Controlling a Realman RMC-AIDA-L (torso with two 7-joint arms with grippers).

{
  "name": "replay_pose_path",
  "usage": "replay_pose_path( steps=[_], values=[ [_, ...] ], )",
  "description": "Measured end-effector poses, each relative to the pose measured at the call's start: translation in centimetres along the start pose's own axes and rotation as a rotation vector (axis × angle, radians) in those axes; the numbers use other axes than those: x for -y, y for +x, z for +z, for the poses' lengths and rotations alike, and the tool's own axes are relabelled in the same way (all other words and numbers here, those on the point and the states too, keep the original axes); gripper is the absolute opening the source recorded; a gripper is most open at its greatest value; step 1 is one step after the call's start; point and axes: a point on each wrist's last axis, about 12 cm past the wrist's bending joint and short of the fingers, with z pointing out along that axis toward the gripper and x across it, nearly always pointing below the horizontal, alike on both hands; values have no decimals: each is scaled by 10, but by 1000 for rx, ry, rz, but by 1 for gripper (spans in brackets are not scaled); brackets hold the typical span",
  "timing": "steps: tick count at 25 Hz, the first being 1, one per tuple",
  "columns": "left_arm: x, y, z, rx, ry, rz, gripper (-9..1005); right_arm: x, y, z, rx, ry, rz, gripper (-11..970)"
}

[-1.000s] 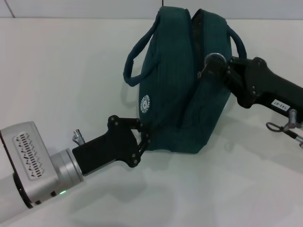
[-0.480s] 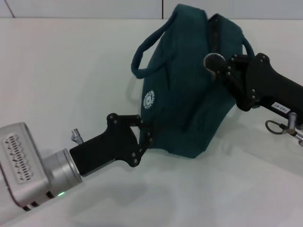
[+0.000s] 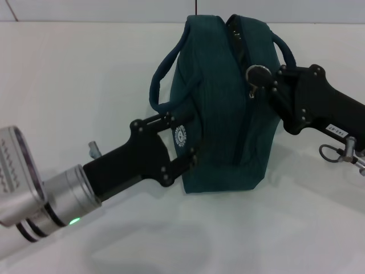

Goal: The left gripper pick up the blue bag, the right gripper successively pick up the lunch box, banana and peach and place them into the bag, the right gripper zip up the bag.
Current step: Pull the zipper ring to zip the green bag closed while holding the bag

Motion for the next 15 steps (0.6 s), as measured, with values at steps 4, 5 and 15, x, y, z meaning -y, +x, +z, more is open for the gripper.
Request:
replay_pose_path(
  steps=[4, 5, 15],
  values=[
    [-6, -4, 8, 19, 1, -88, 418, -1, 2, 1, -3, 13, -15, 16],
    [-7, -5, 9, 21, 3, -107, 431, -1, 3, 2, -6, 15, -18, 16],
    [-17, -4, 13, 9, -58, -217, 479, -5, 9, 7, 9, 51, -60, 16]
  ],
)
